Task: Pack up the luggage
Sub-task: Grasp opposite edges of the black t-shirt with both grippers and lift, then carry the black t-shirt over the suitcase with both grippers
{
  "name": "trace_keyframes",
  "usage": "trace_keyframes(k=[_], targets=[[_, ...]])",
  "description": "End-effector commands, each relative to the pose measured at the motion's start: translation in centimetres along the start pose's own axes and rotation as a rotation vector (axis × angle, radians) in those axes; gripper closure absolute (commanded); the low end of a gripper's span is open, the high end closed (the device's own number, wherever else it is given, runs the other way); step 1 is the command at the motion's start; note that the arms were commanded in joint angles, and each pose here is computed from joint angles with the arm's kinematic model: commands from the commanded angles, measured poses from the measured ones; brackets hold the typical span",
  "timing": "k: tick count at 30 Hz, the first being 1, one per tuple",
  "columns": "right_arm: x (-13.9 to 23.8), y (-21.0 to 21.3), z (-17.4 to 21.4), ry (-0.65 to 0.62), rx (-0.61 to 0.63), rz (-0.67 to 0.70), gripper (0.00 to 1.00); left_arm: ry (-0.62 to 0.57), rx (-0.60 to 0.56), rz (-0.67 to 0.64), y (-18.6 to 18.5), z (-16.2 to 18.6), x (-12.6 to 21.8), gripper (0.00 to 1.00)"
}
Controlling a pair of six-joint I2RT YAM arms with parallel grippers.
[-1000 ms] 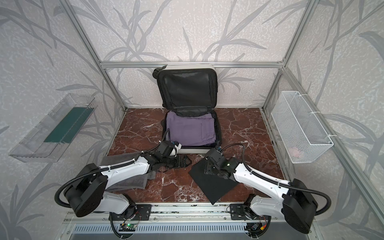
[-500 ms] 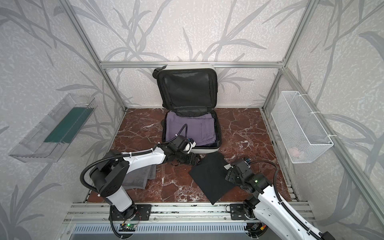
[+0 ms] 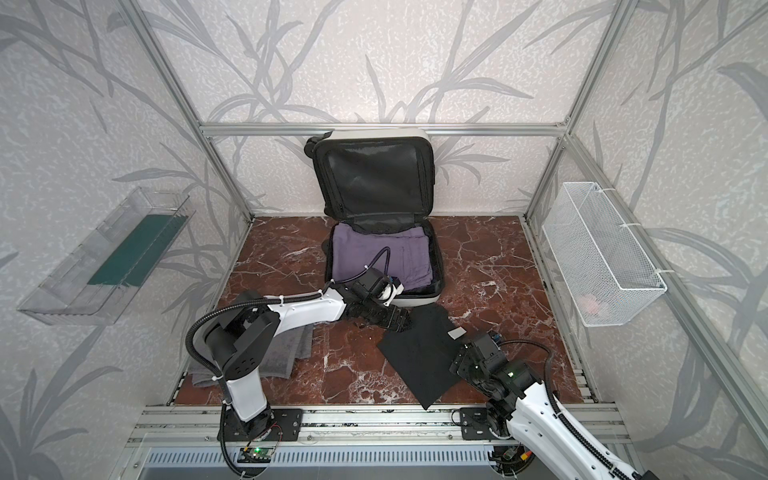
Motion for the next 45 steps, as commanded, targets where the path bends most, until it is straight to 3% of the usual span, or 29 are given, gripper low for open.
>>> trace_keyframes(k=[1,4,7,11,15,20,37,45], targets=[[-1.0,0.1,0.5,0.028,-0.036,-0.034,0.21,0.175,0.033,-0.033,1.7,3.5,-2.4,0.09],[-1.5,0.3,0.6,0.031,-0.043,-0.057,0.23,0.194,0.042,-0.024,1.9,4.0,-2.9,0.24],[-1.9,0.5,0.6,0.029,-0.047,-0.082,0.3,0.201,0.041,-0.023,1.9,4.5,-3.1,0.45],[-2.0,0.6,0.6,0.018,-0.053,-0.104,0.5,0.2,0.031,-0.036,1.8,4.9,-3.1,0.77],[-1.9,0.6,0.5,0.002,-0.053,-0.119,0.76,0.191,0.017,-0.049,1.5,5.2,-2.7,1.0],[-1.2,0.9,0.4,-0.013,-0.056,-0.152,1.0,0.166,0.0,-0.039,0.4,5.1,-1.3,1.0],[9.1,5.1,-3.1,-0.202,0.004,-0.334,1.0,-0.02,-0.085,0.222,-9.6,4.1,10.6,1.0],[14.9,9.3,-6.0,-0.283,0.087,-0.443,1.0,-0.253,-0.141,0.303,-13.6,2.2,18.3,1.0]])
Point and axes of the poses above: each gripper's point midway between its finger pads, its own x axis back along the fingers, its own y axis along the line the jaws close on, z = x × y, the point moved 5 cm from there along x, back along the fingers, and after that the axes turned 14 degrees about x, right-handed, at the moved point
